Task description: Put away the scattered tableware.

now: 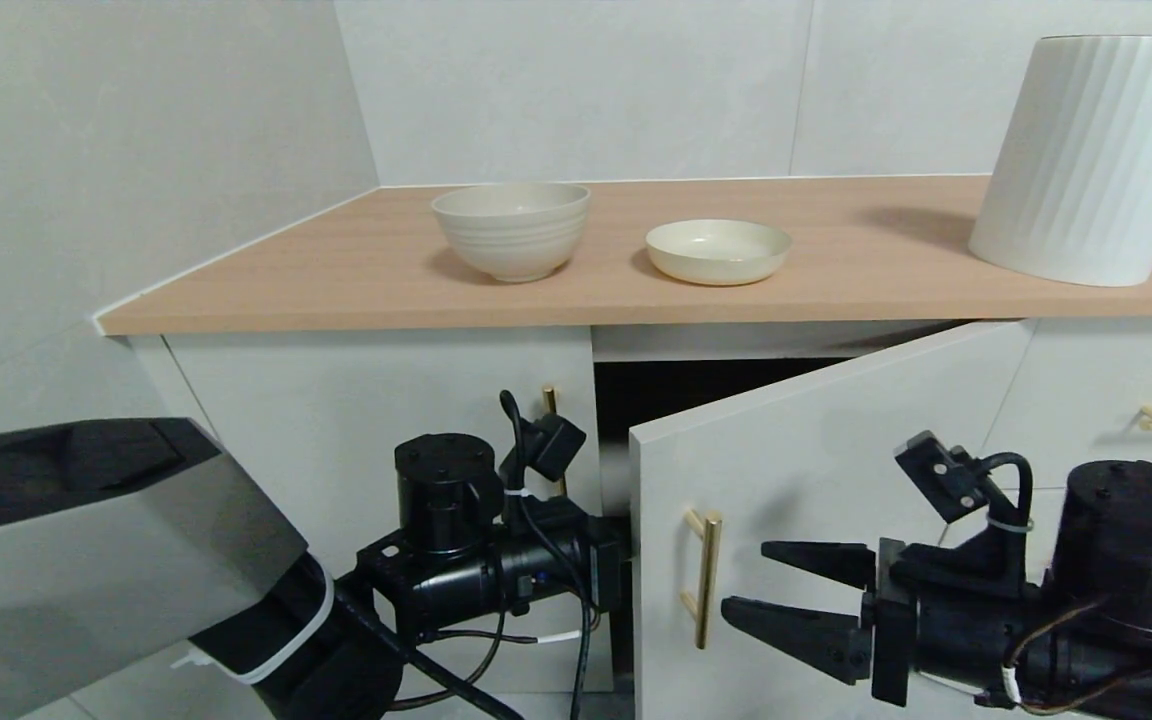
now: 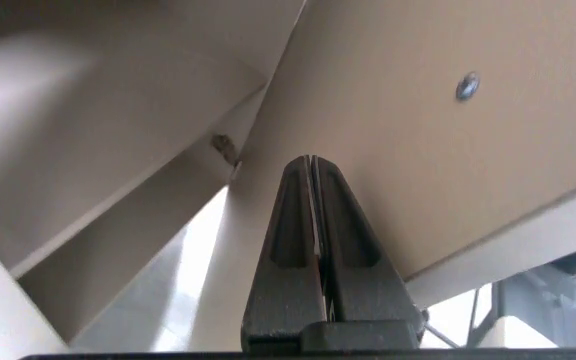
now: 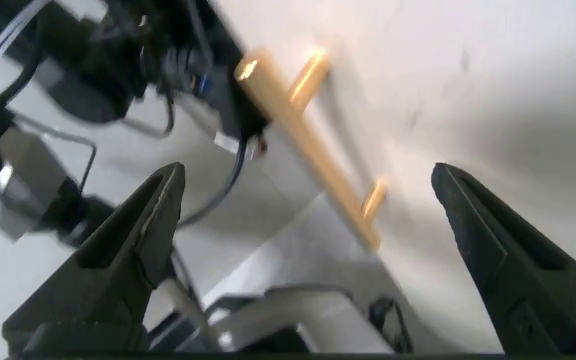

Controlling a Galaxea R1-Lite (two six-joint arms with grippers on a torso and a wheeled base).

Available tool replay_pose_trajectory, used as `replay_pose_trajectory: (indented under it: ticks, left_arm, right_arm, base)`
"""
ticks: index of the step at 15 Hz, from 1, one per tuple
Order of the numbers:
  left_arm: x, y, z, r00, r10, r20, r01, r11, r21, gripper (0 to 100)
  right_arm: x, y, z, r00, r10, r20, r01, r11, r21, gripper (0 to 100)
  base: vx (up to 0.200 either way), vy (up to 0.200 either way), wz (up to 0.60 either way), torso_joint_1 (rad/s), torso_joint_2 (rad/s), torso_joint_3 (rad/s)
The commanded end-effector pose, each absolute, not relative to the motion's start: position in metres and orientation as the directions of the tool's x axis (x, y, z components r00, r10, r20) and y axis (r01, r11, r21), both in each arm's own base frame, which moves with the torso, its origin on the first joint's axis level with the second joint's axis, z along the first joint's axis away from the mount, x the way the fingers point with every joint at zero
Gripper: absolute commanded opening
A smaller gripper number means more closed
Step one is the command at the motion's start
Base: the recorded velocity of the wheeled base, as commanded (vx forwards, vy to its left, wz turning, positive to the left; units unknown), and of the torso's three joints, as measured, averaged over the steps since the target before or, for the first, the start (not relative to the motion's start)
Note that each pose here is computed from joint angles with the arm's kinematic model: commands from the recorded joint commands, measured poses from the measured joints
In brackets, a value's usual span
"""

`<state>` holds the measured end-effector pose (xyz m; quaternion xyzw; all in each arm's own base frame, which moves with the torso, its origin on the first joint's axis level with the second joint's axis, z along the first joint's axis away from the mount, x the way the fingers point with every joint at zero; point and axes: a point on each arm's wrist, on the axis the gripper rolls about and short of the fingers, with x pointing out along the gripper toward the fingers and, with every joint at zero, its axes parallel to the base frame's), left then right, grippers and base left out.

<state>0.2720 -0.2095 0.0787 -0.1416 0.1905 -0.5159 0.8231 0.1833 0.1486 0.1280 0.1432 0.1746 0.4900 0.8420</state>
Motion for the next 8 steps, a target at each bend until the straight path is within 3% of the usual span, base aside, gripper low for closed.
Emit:
replay_pose_trajectory:
  ticks: [1,3,8]
  left_arm:
    - [0.27,-0.209,0.087,0.397,-0.906,-0.147,0.797,0.419,-0.434,0]
    - [0.268,-0.209,0.089,0.396,-0.907,-0.143,0.799,0.417,-0.434,0]
    - [0.266,-0.217,0.088,0.371,-0.917,-0.148,0.807,0.397,-0.438,0]
  right_arm:
    - [0.16,0.135,0.141,0.463,0.877,-0.131,-0.787,0.474,0.395,100]
    - [0.14,0.132,0.136,0.601,0.765,-0.231,-0.693,0.643,0.327,100]
    - [0.102,0.124,0.144,0.564,0.792,-0.233,-0.732,0.611,0.302,100]
  base:
    - [0.0,0.0,0.0,0.0,0.0,0.0]
    - [0.0,0.0,0.0,0.0,0.0,0.0]
    - [0.0,0.0,0.0,0.0,0.0,0.0]
